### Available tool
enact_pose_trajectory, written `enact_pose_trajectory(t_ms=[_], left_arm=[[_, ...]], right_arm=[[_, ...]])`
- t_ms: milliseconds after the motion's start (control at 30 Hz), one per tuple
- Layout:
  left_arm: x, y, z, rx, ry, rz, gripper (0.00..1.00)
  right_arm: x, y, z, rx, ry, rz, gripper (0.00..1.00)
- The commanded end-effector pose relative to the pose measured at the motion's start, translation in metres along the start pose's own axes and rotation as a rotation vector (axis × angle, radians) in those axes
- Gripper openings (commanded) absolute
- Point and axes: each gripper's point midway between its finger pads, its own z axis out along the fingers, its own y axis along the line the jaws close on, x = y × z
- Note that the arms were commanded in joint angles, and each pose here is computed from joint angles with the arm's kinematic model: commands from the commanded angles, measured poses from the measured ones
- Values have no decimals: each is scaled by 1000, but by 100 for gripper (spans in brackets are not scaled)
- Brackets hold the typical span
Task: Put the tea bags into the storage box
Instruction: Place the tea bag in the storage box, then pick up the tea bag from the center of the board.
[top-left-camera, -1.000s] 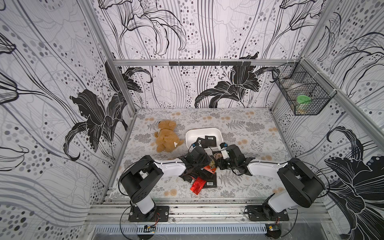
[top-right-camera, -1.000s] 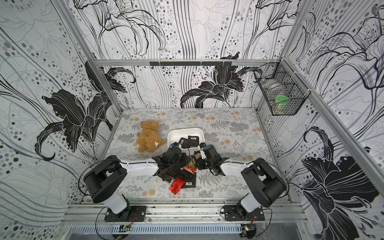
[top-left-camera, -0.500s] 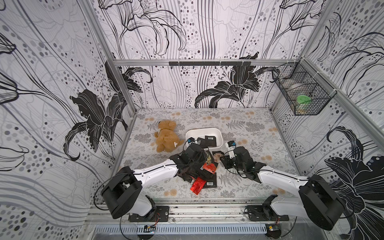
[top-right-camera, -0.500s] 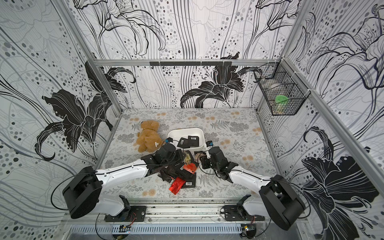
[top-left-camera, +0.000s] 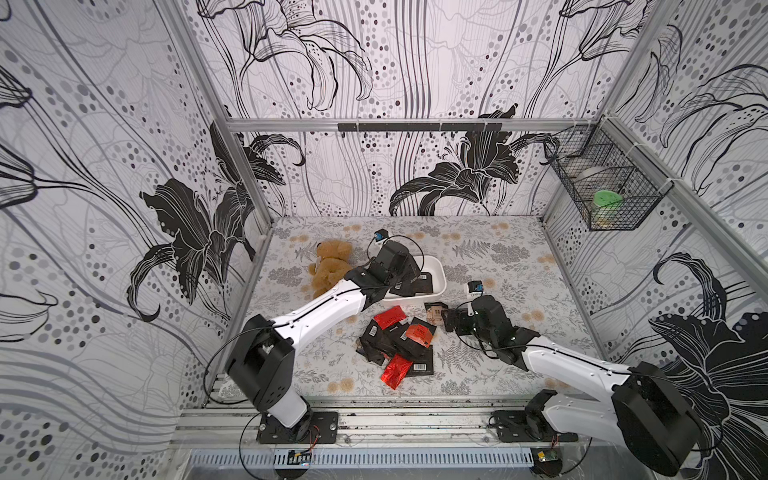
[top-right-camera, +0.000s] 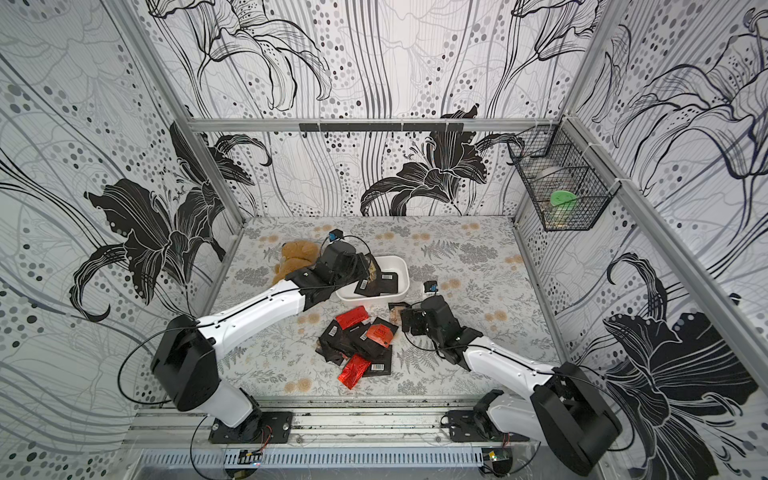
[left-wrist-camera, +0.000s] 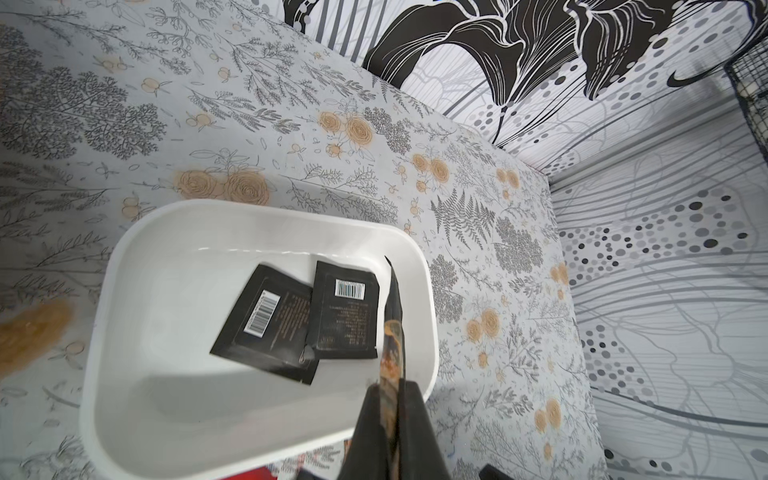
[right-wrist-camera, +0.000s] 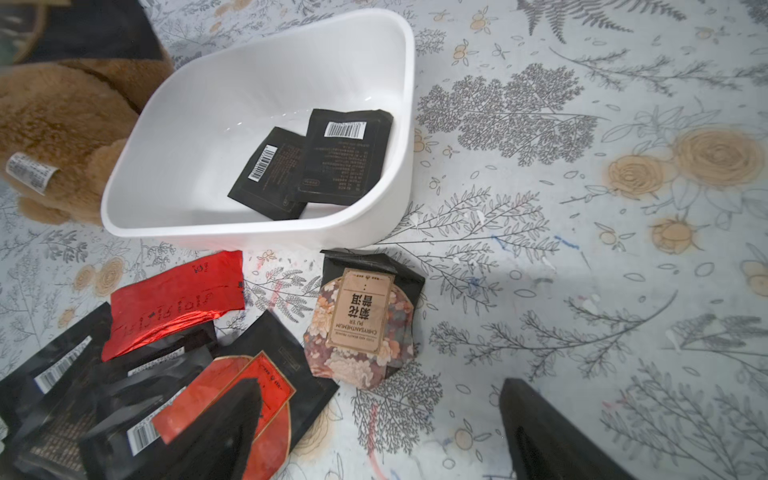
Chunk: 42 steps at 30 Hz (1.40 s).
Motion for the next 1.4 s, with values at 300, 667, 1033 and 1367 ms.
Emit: enact_pose_trajectory(t_ms=[300, 667, 1033, 1367], left_arm=[[5, 23, 72, -60, 82, 5, 0], [-41, 47, 8, -112, -64, 11, 61], [20, 57, -64, 111, 25, -64, 67], [127, 48, -70, 177, 204, -58, 63]], right_arm=[[-8, -23, -10, 148, -23, 66, 96], [-26, -21, -19, 129, -120, -19, 95], [-4, 34, -5, -167, 18, -75, 95], [29, 56, 5, -315, 163, -90, 48]])
